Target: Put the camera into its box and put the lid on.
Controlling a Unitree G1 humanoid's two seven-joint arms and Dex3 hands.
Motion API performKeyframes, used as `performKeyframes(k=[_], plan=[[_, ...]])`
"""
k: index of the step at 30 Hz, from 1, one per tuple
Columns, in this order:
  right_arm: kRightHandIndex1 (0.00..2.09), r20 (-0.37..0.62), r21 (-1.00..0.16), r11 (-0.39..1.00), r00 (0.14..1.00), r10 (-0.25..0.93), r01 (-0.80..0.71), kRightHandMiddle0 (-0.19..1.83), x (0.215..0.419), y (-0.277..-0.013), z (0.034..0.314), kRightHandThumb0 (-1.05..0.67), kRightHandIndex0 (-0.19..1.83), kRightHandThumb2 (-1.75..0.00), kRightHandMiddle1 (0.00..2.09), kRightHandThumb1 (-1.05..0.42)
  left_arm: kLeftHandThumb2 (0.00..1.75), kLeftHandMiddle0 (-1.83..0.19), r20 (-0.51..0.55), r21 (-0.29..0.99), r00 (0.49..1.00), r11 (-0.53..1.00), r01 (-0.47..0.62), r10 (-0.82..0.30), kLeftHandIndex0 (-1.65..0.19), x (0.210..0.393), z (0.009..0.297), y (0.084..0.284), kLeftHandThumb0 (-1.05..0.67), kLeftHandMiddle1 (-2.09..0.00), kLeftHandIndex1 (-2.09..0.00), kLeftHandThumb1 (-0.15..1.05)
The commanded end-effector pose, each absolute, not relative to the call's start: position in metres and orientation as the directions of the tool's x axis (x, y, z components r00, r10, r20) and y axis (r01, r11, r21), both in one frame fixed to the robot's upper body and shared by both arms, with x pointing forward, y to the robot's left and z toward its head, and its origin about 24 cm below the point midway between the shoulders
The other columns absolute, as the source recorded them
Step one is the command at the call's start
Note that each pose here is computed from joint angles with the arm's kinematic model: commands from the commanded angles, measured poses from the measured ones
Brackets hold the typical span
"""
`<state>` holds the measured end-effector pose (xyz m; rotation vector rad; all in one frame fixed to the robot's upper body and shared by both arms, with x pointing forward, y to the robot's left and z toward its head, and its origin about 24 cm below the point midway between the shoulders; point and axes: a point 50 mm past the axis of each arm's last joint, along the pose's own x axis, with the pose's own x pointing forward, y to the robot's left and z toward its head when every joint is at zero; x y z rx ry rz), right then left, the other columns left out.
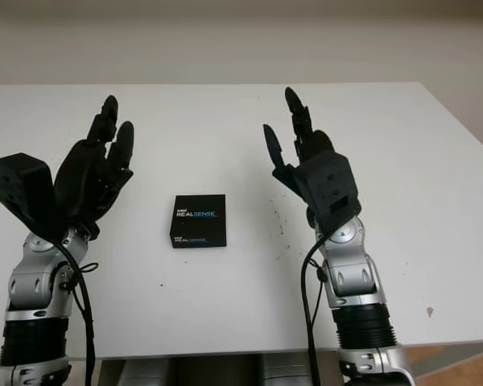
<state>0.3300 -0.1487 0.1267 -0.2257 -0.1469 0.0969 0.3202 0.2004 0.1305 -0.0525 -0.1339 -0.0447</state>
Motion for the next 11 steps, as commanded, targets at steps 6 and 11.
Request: performKeyframes(k=[6, 11], plan=[[0.0, 0.107, -0.18, 0.981, 0.99, 0.088, -0.068, -0.19, 0.3315, -0.1457, 0.1221, -0.88, -0.19, -0.66, 0.0, -1.05, 0.68, 0.19, 0.185, -0.042, 0.982, 0.998, 0.037, -0.029, 0.19, 0.3244, 0.1378, 0.2038, -0.72, 0.0, 0.0, 1.05], [0.0, 0.105, -0.164, 0.984, 0.991, 0.089, -0.071, -0.19, 0.3294, -0.1431, 0.1205, -0.89, -0.19, -0.65, 0.0, -1.05, 0.68, 0.19, 0.193, -0.034, 0.981, 0.999, 0.041, -0.034, 0.19, 0.3223, 0.1386, 0.2029, -0.72, 0.0, 0.0, 1.05]])
